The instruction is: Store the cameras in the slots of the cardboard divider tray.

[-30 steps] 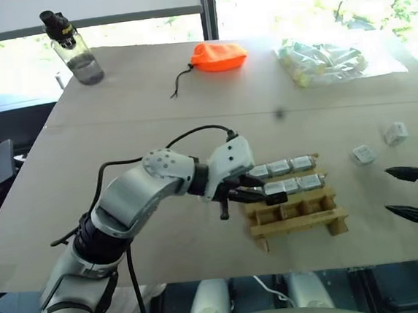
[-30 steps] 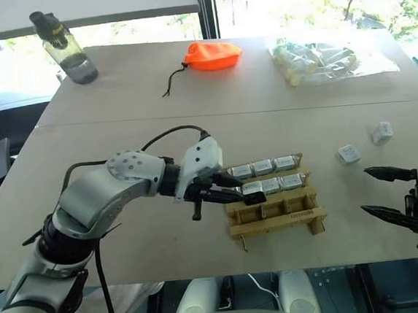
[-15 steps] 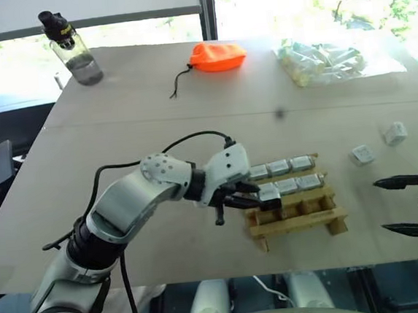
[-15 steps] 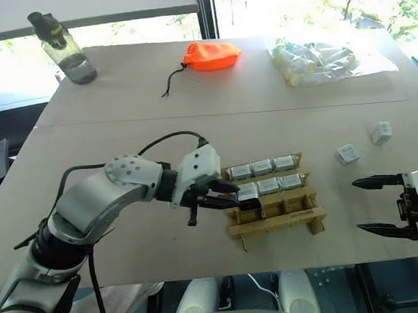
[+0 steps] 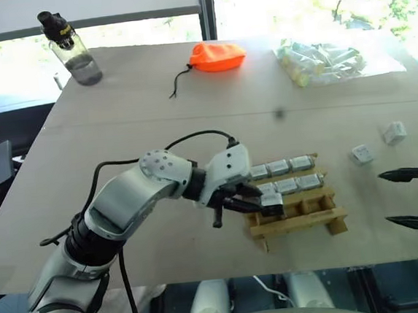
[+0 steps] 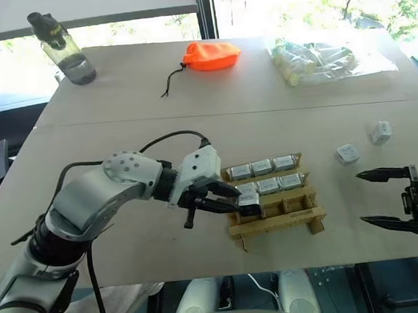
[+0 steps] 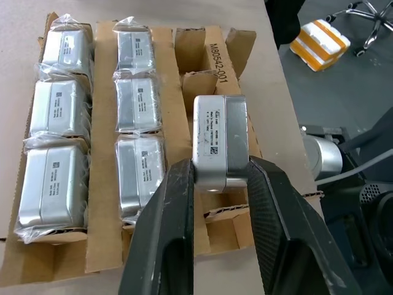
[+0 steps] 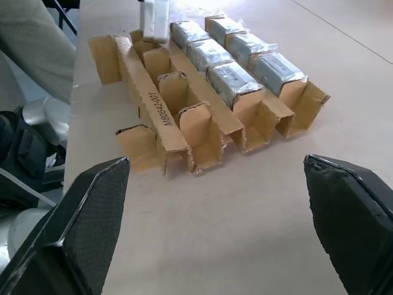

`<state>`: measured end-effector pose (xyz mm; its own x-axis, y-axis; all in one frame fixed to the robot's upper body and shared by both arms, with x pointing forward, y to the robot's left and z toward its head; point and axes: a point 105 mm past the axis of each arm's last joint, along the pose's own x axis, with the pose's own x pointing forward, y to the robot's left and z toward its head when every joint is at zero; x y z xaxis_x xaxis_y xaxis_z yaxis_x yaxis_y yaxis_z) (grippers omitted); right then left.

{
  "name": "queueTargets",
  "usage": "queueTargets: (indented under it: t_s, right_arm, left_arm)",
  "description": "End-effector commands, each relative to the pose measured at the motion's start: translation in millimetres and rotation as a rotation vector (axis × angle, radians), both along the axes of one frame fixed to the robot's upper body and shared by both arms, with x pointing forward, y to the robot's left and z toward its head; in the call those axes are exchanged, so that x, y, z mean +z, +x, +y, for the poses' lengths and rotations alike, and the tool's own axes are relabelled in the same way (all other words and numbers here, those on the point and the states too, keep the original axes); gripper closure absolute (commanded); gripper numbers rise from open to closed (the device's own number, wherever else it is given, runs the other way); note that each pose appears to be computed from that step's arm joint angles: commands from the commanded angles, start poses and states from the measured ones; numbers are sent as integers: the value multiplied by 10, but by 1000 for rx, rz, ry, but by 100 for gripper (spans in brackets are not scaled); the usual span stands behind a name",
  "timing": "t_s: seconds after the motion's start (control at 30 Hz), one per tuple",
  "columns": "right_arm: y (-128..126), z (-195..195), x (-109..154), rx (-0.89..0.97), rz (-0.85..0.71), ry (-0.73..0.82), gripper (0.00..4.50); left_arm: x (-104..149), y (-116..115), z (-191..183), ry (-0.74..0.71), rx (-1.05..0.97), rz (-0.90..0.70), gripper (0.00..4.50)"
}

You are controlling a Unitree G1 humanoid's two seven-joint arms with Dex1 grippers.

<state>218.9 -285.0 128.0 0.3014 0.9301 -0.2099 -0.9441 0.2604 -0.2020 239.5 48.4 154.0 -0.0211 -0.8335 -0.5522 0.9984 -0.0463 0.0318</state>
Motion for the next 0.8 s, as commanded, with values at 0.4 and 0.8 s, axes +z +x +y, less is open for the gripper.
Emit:
queueTargets:
  t_s: [0.4,0.8]
  right_arm:
    - [-29,-41,35,34,-36,-17,1]
    - [4,-48,57,27,-41,-13,1]
  left_arm:
    - [-88,-62,-10,69,23,13,384]
    - [-144,41,-33,103,147,-29,384]
